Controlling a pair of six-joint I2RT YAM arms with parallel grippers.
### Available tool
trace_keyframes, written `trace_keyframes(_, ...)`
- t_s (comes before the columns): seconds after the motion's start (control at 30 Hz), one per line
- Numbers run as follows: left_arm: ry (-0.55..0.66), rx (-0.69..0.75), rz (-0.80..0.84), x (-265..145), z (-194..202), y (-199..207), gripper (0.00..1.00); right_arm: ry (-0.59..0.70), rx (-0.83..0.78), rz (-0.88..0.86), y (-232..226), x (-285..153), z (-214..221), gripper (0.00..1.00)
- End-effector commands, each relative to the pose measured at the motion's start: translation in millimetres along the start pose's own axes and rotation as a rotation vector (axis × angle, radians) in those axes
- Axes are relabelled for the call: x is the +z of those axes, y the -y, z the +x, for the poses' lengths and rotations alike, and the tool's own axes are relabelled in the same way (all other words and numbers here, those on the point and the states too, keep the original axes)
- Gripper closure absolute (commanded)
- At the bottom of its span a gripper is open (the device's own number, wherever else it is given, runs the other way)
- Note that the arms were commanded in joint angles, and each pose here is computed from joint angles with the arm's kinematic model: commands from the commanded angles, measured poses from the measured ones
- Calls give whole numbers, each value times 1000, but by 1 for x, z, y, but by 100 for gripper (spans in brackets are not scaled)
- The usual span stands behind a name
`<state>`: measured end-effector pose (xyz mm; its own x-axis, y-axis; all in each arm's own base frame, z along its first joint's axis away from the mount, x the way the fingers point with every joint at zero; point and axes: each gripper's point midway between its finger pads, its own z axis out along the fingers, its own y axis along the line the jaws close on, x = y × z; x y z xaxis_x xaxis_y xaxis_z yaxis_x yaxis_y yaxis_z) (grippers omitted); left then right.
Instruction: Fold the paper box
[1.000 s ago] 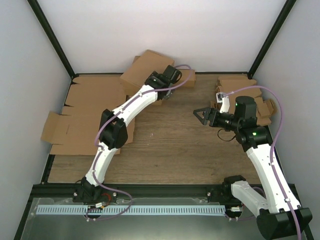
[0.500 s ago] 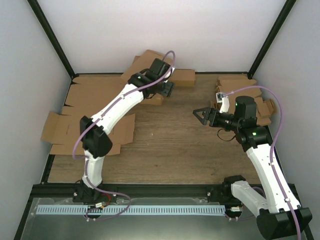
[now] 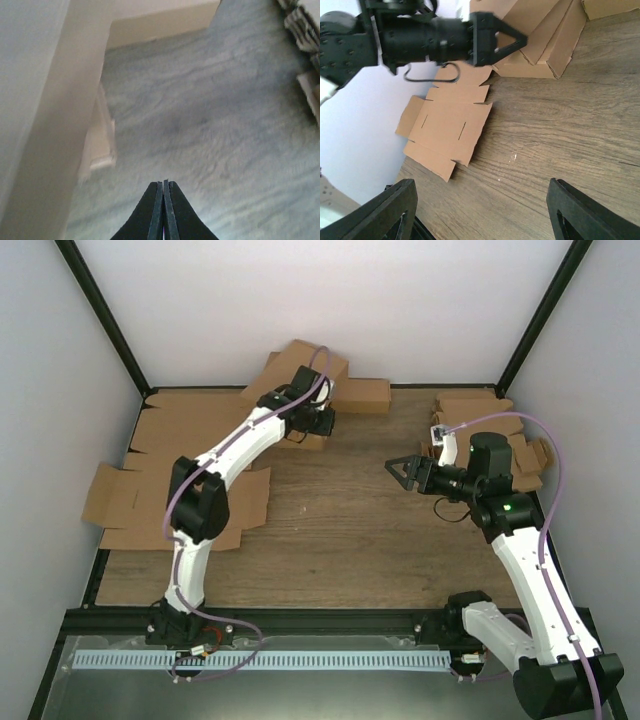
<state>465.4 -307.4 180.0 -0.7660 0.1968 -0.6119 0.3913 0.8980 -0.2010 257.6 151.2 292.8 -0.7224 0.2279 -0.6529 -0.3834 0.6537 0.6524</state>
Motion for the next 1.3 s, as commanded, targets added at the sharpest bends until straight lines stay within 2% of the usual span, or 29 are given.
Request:
trace_keyframes(0.0, 108, -24, 65, 24, -43, 17, 96, 23, -13, -13, -5, -3, -6, 26)
trace_keyframes(0.2, 290, -90, 28, 30, -102, 16, 96, 26, -12, -3, -4, -3, -7, 26)
trace_keyframes(0.3, 341, -107, 6, 29, -115, 13, 96, 30, -12, 2, -3, -3, -9, 26)
trace_keyframes(0.53, 309, -123, -40, 28, -109, 6, 96, 33, -4, -4, -2, 3, -14, 26)
trace_keyframes(0.73, 225, -109, 28, 17, -89, 17, 96, 34, 58, 2, 17, 27, -22, 30)
trace_keyframes(0.8, 204, -99, 43, 7, -78, 18, 96, 45, 80, 1, 23, 37, -29, 31)
trace_keyframes(0.97, 239, -67, 71, -52, -69, 24, 96, 77, 132, 26, 46, 66, -48, 39)
trace_keyframes(1.1, 259, -56, 56, -93, -55, 18, 96, 49, 164, 72, 74, 101, -59, 46)
trace_keyframes(1.2, 269, -70, 11, -115, -41, 0, 96, 29, 170, 96, 92, 127, -71, 55)
trace_keyframes(1.27, 279, -96, -18, -125, -34, -21, 95, 12, 169, 108, 105, 146, -77, 65)
